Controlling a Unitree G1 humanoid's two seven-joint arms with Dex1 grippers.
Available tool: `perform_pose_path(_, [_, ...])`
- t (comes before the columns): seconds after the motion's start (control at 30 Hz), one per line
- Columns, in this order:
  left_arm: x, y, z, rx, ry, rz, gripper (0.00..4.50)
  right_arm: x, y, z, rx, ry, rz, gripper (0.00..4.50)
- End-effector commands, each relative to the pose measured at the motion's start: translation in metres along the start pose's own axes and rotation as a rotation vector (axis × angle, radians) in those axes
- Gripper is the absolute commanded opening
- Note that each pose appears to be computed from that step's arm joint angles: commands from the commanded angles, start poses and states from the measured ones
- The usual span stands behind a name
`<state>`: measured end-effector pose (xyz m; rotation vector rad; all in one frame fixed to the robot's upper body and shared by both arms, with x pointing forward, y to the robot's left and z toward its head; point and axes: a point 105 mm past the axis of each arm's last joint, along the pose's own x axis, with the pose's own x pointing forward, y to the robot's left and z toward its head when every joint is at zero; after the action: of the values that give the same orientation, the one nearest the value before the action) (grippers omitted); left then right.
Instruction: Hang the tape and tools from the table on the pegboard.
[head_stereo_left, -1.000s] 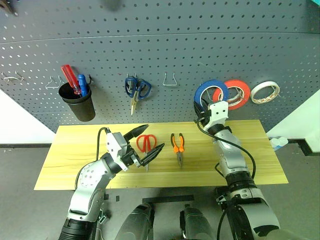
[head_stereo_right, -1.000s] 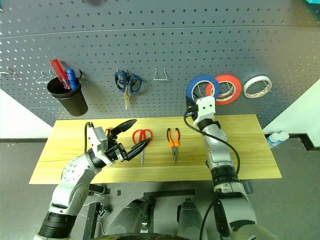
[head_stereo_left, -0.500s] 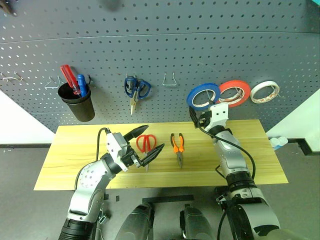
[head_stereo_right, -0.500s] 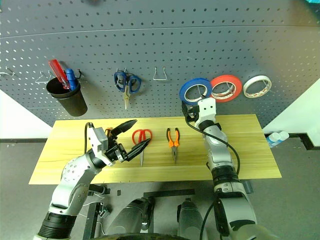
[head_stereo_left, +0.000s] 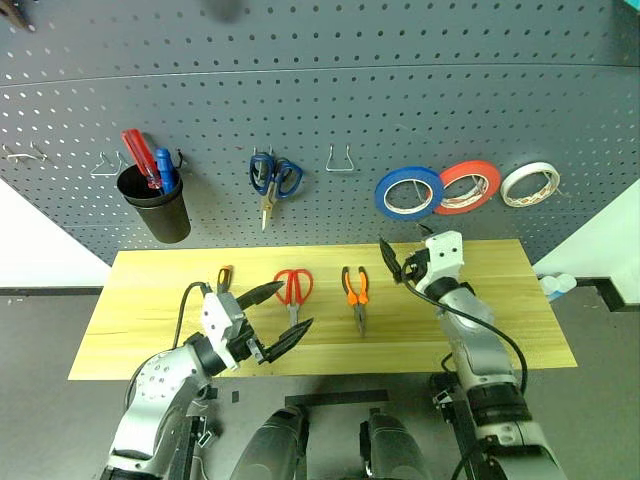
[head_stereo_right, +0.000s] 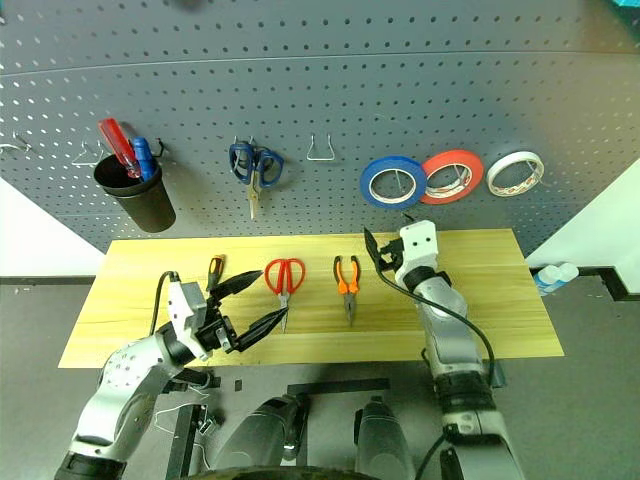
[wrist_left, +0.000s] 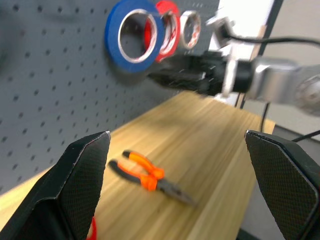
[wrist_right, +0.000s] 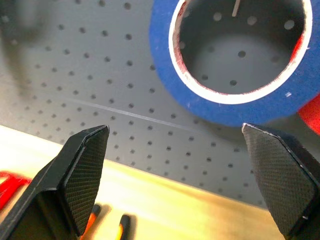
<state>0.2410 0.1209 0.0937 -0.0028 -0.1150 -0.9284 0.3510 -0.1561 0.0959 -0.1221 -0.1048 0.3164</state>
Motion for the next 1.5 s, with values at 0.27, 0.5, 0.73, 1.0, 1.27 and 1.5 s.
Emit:
perform_pose_path(0.27, [-0.014, 0.014, -0.001, 0.035, 0.008, 0.059, 4.50, -0.020, 0.020, 0.002, 0.034, 0.065, 0.018, 4.47])
perform_pose_path(0.5, [-0.032, 0.021, -0.004, 0.047, 0.048, 0.122, 4.50, -0.019, 0.045, -0.010, 0.041, 0.152, 0.069, 4.47])
perform_pose_path(0.73, [-0.040, 0.014, -0.009, 0.038, 0.069, 0.156, 4.50, -0.012, 0.062, -0.019, 0.043, 0.204, 0.106, 4.47])
perform_pose_path(1.0, [-0.041, 0.005, -0.010, 0.021, 0.072, 0.166, 4.50, 0.001, 0.073, -0.028, 0.031, 0.251, 0.107, 4.47])
perform_pose_path(1.27, [-0.045, -0.001, -0.010, 0.010, 0.079, 0.183, 4.50, 0.009, 0.077, -0.037, 0.014, 0.294, 0.085, 4.47])
perform_pose_path(1.5, [-0.045, -0.005, -0.011, 0.004, 0.081, 0.191, 4.50, 0.016, 0.082, -0.037, -0.004, 0.332, 0.074, 4.47])
